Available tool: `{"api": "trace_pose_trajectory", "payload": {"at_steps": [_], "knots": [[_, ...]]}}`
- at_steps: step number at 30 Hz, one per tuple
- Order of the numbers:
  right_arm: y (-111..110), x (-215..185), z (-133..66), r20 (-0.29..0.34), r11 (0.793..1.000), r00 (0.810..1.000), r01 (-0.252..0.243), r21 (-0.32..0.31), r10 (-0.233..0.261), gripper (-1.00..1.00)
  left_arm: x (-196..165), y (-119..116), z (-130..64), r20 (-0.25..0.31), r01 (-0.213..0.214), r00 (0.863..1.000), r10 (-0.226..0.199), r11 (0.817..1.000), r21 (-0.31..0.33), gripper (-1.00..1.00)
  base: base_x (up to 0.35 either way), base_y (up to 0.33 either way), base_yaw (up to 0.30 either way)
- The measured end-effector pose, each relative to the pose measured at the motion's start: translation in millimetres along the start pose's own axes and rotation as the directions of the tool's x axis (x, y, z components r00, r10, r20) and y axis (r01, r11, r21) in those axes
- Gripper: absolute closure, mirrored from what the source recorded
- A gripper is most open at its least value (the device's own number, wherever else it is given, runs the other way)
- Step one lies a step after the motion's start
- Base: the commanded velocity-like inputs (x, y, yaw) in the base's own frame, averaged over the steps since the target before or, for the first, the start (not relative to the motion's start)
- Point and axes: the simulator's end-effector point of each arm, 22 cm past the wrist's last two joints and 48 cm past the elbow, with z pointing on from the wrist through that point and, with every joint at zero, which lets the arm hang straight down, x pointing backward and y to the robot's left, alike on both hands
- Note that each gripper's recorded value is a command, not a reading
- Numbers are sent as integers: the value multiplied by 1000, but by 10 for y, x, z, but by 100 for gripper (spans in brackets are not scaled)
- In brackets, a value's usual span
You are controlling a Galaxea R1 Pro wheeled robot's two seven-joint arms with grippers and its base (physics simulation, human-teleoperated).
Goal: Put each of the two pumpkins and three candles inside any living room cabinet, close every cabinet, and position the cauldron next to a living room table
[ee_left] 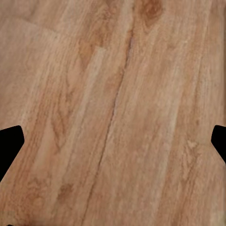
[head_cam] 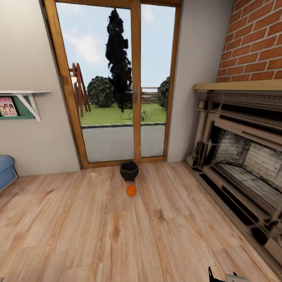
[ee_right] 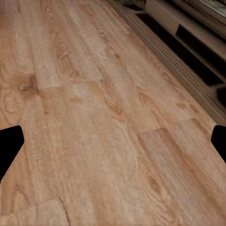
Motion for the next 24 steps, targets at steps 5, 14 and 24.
{"api": "trace_pose_trajectory", "payload": {"at_steps": [5, 14, 24], "knots": [[2, 2, 0, -1, 1000, 1000, -1, 0, 1, -100, -7, 1, 0, 3, 1, 1000, -1, 1000, -1, -100, 335, 0, 0], [5, 5, -2, -2, 1000, 1000, -4, 3, 4, -100, -7, 0, 0, 3, 1, 1000, -1, 1000, 0, -100, 335, 0, 0], [4, -2, 0, 1, 1000, 1000, -4, 4, 4, -100, -4, 3, 0, 2, 1, 1000, -1, 1000, -1, -100, 335, 0, 0]]}}
